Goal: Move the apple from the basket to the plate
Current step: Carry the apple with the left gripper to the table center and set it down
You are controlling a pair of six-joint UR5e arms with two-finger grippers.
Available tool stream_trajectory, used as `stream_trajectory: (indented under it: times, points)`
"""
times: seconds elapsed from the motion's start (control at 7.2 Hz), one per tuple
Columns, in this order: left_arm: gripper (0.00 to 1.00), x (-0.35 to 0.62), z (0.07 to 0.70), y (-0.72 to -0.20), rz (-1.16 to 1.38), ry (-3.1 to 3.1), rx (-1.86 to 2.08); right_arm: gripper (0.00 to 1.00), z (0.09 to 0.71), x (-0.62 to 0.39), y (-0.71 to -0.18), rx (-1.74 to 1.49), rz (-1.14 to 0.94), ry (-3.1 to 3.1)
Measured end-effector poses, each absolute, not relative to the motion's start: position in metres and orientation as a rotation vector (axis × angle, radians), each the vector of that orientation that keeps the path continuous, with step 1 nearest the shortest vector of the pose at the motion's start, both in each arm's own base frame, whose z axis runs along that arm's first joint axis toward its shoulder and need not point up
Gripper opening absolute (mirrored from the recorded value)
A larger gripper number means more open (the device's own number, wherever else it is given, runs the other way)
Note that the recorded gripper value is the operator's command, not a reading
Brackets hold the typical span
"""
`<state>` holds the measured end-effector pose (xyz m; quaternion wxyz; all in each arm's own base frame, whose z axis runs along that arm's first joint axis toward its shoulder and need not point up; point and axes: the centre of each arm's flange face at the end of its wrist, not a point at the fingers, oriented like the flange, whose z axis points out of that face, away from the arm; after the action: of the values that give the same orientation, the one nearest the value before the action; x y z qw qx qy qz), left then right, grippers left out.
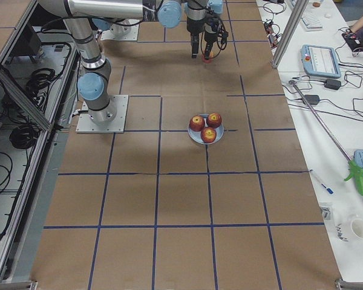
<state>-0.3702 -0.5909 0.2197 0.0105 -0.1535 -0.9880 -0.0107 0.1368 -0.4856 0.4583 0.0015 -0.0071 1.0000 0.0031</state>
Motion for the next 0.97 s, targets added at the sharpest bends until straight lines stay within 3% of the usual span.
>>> stream_trajectory:
  times: [0.14, 0.28, 0.42, 0.69, 0.97]
  points:
    - [0.62, -0.374, 0.215, -0.588, -0.044, -3.084, -0.480, 1.00, 0.458, 0.137, -0.486, -0.023, 0.010, 3.138]
    - [0.91, -0.375, 0.210, -0.586, -0.054, -3.083, -0.479, 1.00, 0.458, 0.137, -0.486, -0.024, 0.010, 3.138]
    - [0.99, -0.375, 0.208, -0.585, -0.060, -3.084, -0.473, 1.00, 0.458, 0.137, -0.486, -0.024, 0.011, 3.138]
    - [0.99, -0.373, 0.217, -0.589, -0.040, -3.091, -0.404, 1.00, 0.458, 0.137, -0.486, -0.024, 0.011, 3.137]
    - [0.99, -0.358, 0.279, -0.594, 0.043, -3.082, -0.349, 1.00, 0.458, 0.137, -0.486, -0.024, 0.011, 3.137]
